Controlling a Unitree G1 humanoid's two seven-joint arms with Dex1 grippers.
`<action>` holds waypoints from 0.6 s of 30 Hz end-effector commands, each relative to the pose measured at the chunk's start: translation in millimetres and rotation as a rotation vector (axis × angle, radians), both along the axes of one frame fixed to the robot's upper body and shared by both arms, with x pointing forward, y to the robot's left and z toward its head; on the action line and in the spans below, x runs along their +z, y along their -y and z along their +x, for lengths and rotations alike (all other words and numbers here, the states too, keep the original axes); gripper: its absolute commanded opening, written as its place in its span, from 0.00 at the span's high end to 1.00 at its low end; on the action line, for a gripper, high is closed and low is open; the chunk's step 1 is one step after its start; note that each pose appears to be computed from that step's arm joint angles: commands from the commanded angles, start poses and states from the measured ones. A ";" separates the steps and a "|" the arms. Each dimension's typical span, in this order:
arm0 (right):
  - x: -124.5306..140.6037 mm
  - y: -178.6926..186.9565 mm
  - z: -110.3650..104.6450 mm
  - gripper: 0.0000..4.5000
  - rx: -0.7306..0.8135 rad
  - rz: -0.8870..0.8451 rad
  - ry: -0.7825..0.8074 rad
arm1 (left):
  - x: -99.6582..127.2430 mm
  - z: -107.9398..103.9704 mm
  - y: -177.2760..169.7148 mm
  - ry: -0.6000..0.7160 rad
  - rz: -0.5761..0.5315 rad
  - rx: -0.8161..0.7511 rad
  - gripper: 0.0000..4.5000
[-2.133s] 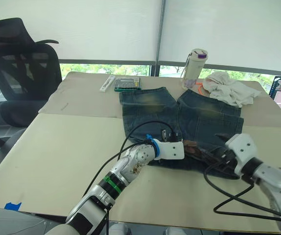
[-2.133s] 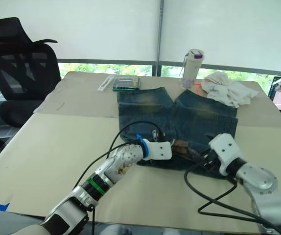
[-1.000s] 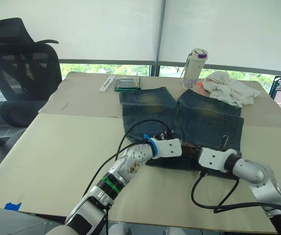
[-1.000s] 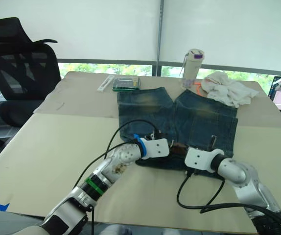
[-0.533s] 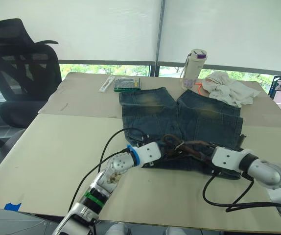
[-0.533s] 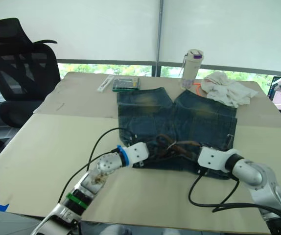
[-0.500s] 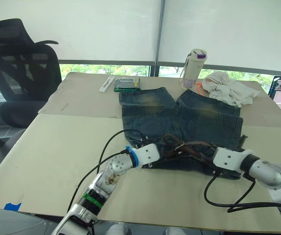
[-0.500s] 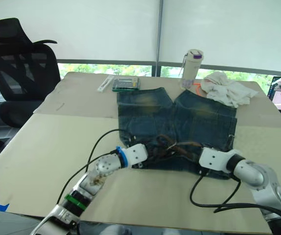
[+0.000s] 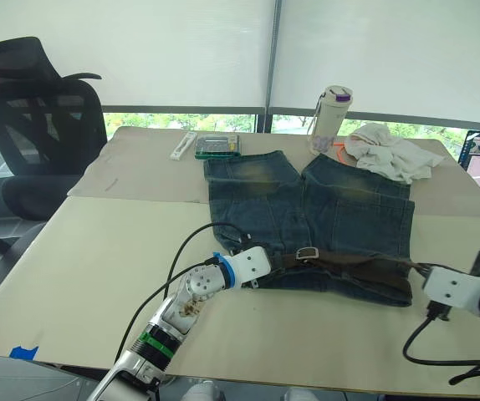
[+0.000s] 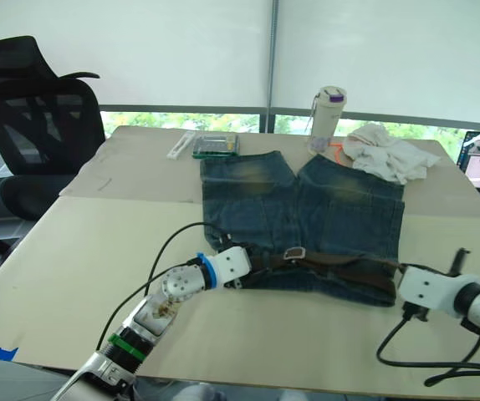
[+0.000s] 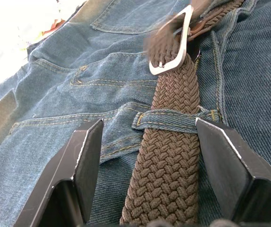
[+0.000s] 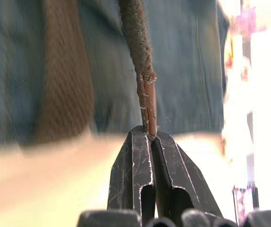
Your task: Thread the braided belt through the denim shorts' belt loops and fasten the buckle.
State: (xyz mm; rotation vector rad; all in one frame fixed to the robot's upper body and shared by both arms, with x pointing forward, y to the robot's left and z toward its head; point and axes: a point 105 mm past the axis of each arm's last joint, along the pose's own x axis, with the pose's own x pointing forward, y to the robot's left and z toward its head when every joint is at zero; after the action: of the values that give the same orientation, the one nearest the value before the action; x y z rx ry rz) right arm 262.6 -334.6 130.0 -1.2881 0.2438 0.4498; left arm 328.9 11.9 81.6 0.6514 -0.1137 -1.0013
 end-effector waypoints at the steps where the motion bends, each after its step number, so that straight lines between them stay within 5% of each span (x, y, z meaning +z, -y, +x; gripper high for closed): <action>1: 22.3 27.7 -1.7 1.00 -0.097 -0.045 0.063 | -26.3 -2.4 -11.5 -0.080 0.065 0.030 0.26; 7: 35.2 11.6 7.7 1.00 -0.092 0.113 0.151 | 2.6 4.1 -10.9 -0.071 -0.111 0.071 0.26; 13: 51.2 7.4 8.9 0.54 -0.106 0.260 0.189 | 70.6 1.6 -23.0 -0.063 -0.382 0.089 0.25; 18: 59.3 7.2 -0.9 0.15 -0.125 0.449 0.203 | 91.2 6.7 -72.1 -0.132 -0.488 0.219 0.25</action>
State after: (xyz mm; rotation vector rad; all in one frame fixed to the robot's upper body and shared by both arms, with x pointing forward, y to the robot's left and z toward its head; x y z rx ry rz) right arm 266.6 -343.4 172.0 -0.9344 0.1054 0.2565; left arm 335.1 62.3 159.2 0.1773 -0.1502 -0.8111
